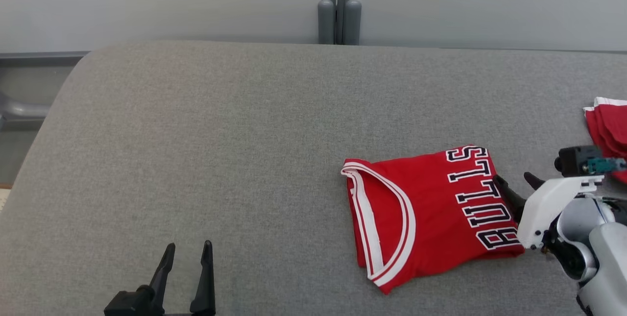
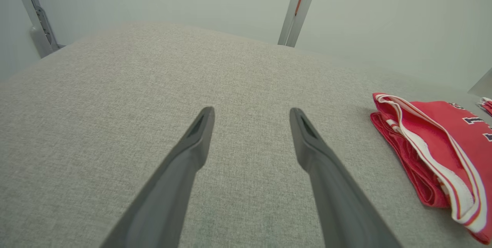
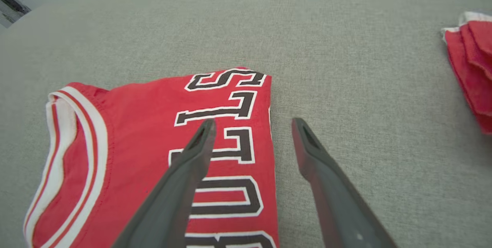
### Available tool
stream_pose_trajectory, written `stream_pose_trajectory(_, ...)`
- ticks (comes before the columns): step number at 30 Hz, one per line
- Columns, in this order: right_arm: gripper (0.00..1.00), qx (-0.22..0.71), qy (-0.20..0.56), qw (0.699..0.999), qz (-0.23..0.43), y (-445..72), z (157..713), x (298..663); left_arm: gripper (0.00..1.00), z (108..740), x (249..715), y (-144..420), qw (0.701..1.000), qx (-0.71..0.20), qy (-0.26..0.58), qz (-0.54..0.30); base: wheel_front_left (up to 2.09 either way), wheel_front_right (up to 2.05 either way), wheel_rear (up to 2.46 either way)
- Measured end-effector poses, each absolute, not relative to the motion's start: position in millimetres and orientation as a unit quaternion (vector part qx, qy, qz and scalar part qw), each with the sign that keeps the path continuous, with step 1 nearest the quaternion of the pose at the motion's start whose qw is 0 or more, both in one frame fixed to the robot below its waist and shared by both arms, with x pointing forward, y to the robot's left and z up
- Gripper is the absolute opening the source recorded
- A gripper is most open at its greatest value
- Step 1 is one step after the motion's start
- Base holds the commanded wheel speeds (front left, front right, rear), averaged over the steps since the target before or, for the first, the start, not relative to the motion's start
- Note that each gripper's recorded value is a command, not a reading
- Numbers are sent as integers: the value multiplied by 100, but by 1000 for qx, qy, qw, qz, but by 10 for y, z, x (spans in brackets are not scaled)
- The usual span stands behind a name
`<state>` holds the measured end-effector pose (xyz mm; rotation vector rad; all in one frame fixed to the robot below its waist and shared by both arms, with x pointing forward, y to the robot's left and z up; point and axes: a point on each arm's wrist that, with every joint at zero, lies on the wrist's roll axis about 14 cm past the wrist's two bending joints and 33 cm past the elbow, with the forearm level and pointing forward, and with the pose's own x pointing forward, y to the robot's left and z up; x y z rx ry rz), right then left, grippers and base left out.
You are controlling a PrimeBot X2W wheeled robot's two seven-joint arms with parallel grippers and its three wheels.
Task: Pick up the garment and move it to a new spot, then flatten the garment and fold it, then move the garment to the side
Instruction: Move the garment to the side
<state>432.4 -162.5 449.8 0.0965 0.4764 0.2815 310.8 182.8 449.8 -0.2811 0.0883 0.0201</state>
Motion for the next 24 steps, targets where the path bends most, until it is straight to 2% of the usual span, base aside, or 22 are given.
stream_pose_trajectory(5,100,23,333,932,137,-1635,4123,4377,100,4456,3170,1839,988,-144,52,14,0,0,0)
stream_pose_trajectory(11,100,37,393,907,148,-1419,3811,4371,100,4432,3133,1963,988,-143,54,37,0,0,0)
stream_pose_trajectory(12,75,34,400,903,150,-1407,3777,4368,100,4426,3121,1982,987,-142,55,41,0,0,0)
stream_pose_trajectory(13,21,37,403,902,152,-1390,3763,4376,100,4420,3111,2000,987,-142,56,44,0,0,0)
stream_pose_trajectory(14,2,39,403,901,153,-1378,3763,4384,100,4418,3105,2017,987,-142,56,47,0,0,0)
stream_pose_trajectory(18,0,79,358,920,142,-1412,3971,4554,100,4415,3125,2018,987,-143,56,46,0,0,0)
stream_pose_trajectory(22,0,112,256,956,89,-1825,4582,5014,100,4405,3201,1920,987,-144,59,28,0,0,0)
stream_pose_trajectory(24,0,124,228,964,67,-2021,4829,5158,100,4397,3258,1854,987,-144,61,17,0,0,0)
